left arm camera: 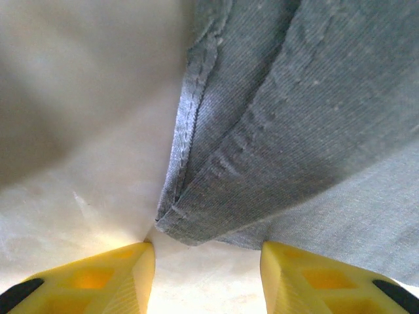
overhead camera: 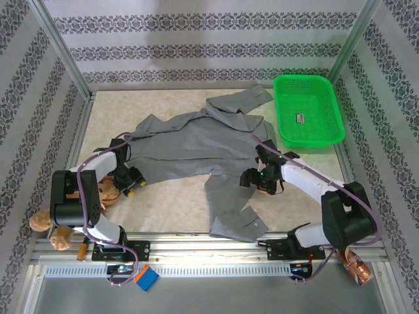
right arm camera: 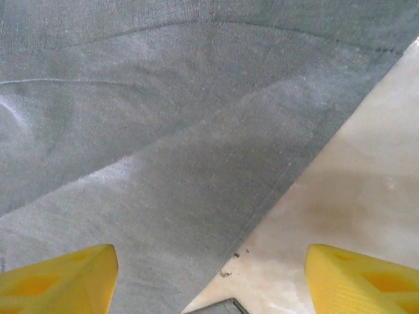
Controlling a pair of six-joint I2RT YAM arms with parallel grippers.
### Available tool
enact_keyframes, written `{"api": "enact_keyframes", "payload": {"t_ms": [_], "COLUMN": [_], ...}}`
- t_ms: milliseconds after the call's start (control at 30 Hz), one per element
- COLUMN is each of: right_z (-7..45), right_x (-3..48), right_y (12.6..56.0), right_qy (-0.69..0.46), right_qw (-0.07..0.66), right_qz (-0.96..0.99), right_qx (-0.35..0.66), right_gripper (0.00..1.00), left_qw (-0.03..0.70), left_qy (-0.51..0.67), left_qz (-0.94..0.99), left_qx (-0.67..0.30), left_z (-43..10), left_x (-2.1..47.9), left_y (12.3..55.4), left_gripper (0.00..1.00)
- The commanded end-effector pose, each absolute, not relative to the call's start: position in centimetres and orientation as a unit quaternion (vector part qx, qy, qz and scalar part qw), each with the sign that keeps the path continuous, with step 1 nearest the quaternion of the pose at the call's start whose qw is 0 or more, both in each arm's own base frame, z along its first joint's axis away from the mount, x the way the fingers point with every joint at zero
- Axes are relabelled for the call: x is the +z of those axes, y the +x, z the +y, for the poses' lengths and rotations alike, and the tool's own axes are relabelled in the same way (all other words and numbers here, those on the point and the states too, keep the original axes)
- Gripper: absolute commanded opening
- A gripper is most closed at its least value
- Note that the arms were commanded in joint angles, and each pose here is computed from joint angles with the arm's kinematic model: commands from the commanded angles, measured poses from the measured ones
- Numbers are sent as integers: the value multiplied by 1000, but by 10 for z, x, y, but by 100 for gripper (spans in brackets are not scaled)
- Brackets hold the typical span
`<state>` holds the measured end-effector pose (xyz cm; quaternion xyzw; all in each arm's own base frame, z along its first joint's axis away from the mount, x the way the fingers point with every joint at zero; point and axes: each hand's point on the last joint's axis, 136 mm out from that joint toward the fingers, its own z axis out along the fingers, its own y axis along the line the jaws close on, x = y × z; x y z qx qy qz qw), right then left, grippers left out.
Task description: Fold and stack the long sleeve shirts
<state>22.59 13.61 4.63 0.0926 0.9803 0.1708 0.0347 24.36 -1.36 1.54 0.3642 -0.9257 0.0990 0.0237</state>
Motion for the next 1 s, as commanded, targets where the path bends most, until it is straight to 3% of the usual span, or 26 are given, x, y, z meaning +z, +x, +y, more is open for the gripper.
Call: {"api": "enact_keyframes", "payload": {"t_ms": [0, 533, 733, 967], "right_z": [137, 138, 135, 147], "right_x": [48, 45, 43, 38], "right_y": [216, 215, 209, 199], "right_qy": [104, 109, 116, 110], "right_qw": [29, 24, 17, 2], "right_qz": [979, 979, 979, 977], "right_qx": [174, 173, 166, 181], "right_gripper": [76, 75, 74, 74], "left_qw": [-25, -22, -17, -4], "left_qy": [360, 360, 369, 361], "left_qz": [-926, -929, -920, -923], "left_qx": [112, 87, 129, 130], "left_z": [-10, 6, -7, -11], "left_x": [26, 21, 4, -6], "left_y": [266, 266, 277, 263], "left_gripper": [47, 44, 34, 15]}}
